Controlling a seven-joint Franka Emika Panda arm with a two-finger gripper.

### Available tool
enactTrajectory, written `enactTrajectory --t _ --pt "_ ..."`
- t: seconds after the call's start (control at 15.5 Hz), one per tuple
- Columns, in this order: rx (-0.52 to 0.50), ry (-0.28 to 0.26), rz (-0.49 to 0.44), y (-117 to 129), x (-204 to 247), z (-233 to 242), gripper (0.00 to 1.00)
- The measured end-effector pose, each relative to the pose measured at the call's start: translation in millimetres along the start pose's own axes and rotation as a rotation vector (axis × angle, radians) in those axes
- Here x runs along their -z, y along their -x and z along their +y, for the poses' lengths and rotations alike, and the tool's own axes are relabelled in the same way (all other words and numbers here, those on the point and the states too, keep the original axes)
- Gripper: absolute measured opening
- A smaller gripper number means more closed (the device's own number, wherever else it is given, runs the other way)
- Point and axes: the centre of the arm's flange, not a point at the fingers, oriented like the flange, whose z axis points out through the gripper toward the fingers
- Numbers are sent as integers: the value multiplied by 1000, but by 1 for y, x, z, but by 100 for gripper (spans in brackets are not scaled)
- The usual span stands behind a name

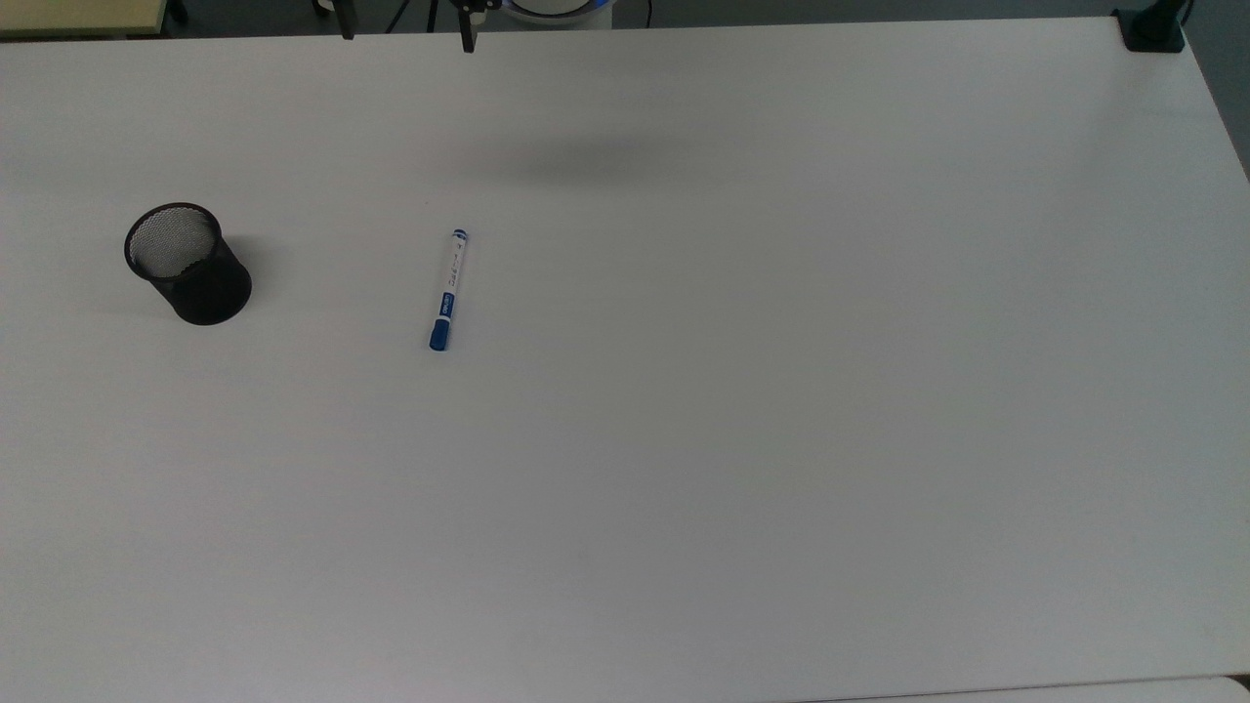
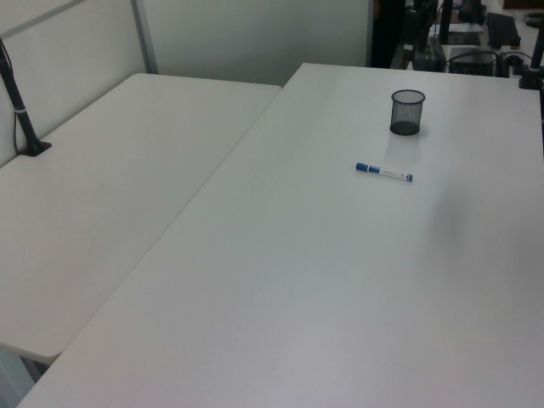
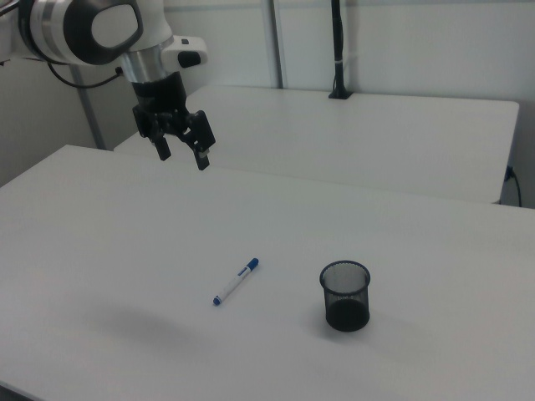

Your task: Insert the marker

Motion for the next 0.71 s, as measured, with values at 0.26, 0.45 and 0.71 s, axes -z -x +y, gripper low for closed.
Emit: enactTrajectory --t 0.26,0.45,0.71 --pt "0 0 0 0 0 0 100" --pt "10 0 0 0 0 0 100" --pt "84 2 -4 0 -2 12 100"
